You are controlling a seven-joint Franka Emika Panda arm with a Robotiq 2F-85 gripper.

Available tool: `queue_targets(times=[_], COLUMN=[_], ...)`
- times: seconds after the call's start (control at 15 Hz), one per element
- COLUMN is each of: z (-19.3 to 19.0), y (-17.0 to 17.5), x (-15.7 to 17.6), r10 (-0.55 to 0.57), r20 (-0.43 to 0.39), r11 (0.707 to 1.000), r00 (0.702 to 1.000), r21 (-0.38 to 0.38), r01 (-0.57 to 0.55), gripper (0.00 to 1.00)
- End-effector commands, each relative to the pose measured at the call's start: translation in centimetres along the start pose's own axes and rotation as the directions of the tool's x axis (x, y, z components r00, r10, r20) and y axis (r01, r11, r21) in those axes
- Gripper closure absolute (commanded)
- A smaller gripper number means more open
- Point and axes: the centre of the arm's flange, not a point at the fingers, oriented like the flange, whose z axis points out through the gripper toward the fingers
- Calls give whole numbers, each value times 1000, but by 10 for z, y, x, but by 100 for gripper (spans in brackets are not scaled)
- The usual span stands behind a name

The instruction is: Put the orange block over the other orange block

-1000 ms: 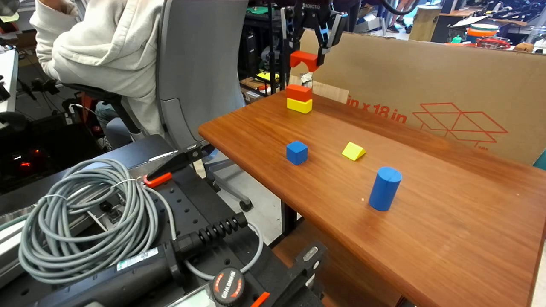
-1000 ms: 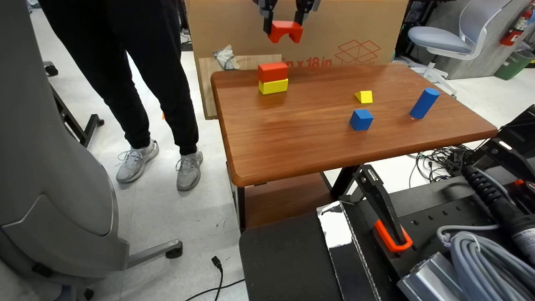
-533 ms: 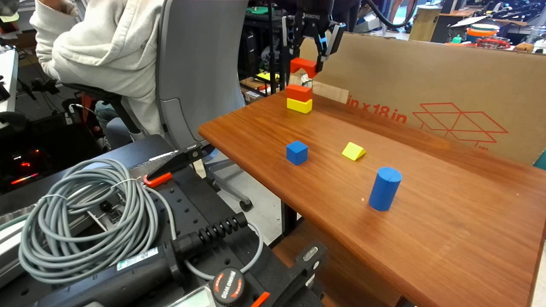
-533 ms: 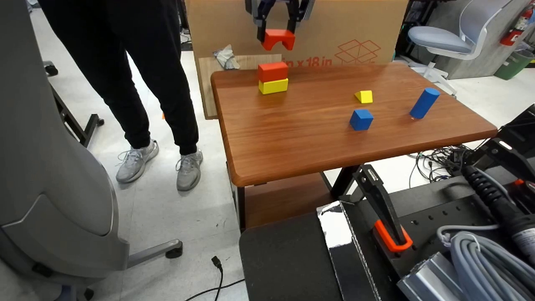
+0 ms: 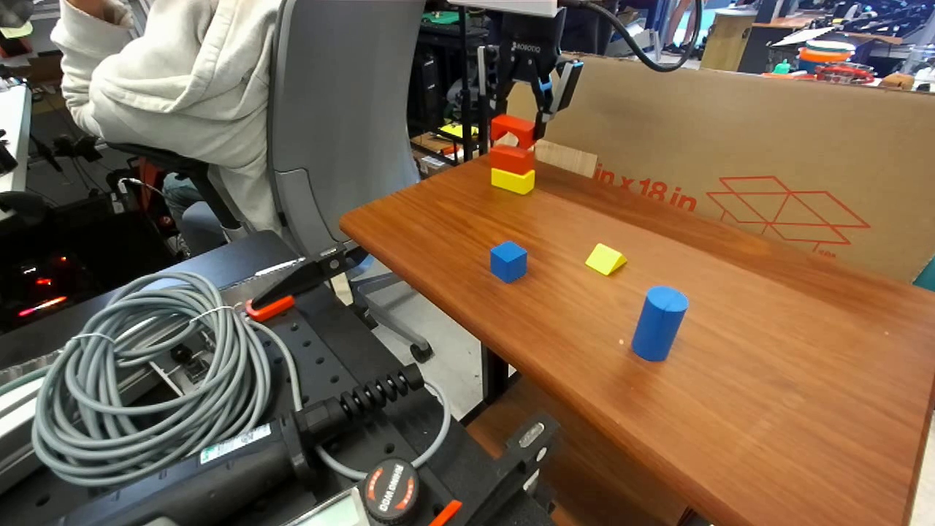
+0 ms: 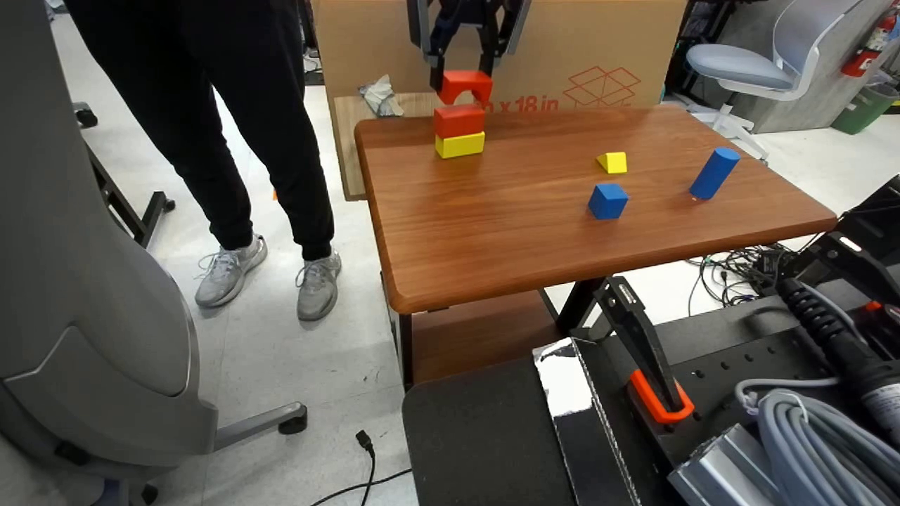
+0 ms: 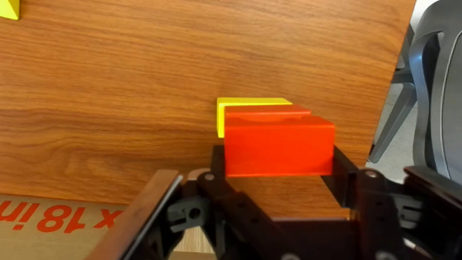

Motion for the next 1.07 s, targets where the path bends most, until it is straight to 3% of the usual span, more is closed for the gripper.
queue_targets(times=[0.0,0.8,0.87,1.0], z=[0,11,12,10], y=[-3,-3,-1,1], x=[13,17,18,17], r10=[4,19,25,31], r20=[21,55,63,72], r11=[1000,1000,1000,1000], r00=[1000,998,998,997], r21=[-3,-5,-4,-4], r01=[-4,-19,-25,-31], gripper=[59,59,9,3])
